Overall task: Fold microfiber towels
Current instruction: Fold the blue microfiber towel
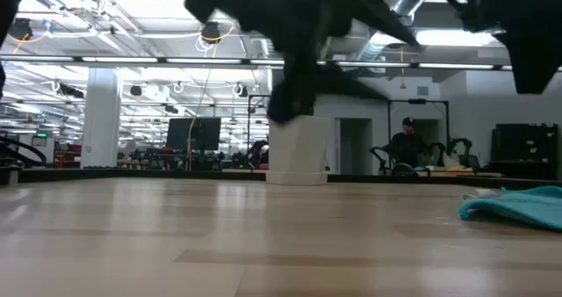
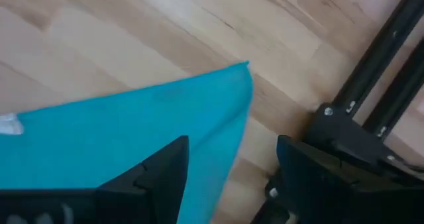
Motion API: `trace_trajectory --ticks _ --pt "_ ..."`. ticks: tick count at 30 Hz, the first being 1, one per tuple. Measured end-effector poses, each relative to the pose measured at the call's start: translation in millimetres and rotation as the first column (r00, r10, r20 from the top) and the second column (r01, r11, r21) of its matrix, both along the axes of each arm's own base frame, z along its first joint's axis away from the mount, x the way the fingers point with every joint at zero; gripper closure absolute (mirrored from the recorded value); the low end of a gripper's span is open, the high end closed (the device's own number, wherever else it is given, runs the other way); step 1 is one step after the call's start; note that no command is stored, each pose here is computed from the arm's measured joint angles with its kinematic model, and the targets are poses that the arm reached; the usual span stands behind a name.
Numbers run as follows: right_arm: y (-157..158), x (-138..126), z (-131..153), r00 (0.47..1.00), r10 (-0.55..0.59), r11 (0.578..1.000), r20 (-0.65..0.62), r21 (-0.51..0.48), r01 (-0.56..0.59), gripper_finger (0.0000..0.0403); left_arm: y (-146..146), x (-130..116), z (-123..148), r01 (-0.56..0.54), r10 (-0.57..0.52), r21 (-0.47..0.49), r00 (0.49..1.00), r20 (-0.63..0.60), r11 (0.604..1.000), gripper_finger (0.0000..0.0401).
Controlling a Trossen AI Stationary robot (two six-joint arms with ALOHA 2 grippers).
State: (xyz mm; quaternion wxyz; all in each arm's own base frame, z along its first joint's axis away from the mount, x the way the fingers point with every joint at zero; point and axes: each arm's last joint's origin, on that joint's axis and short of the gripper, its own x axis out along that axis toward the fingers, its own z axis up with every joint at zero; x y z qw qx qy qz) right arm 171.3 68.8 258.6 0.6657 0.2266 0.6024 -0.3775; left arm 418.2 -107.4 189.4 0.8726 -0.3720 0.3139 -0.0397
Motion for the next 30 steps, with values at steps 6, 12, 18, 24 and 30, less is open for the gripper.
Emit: trace_trajectory --ticks 6,12,18,24,30 --pt "-16.7 -20.2 -36.7 0.998 -0.052 0.998 0.031 0.036 0.051 0.0148 -6.4 38.3 -35.0 -0.003 0.005 0.026 0.995 -0.098 1.0 0.0188" --pt "-27.5 -25.2 -65.2 0.996 -0.086 0.996 0.023 0.04 0.085 0.0148 -18.3 72.2 -48.5 0.003 0.018 0.12 0.984 -0.176 0.993 0.0188" --pt "-35.1 -16.0 -73.0 0.996 -0.086 0.996 0.014 0.016 0.086 0.0148 -24.3 88.1 -57.8 0.043 -0.009 0.142 0.973 -0.231 0.989 0.0189" --pt "-48.2 -9.5 -95.2 0.987 -0.137 0.99 -0.08 0.001 0.138 0.0148 -23.2 84.8 -58.0 -0.018 0.079 0.236 0.965 -0.251 0.972 0.0189" --pt "-58.8 -1.0 -121.9 0.982 -0.165 0.985 -0.093 0.042 0.169 0.0148 -26.9 84.8 -63.4 -0.002 0.064 0.23 0.964 -0.259 0.973 0.0189"
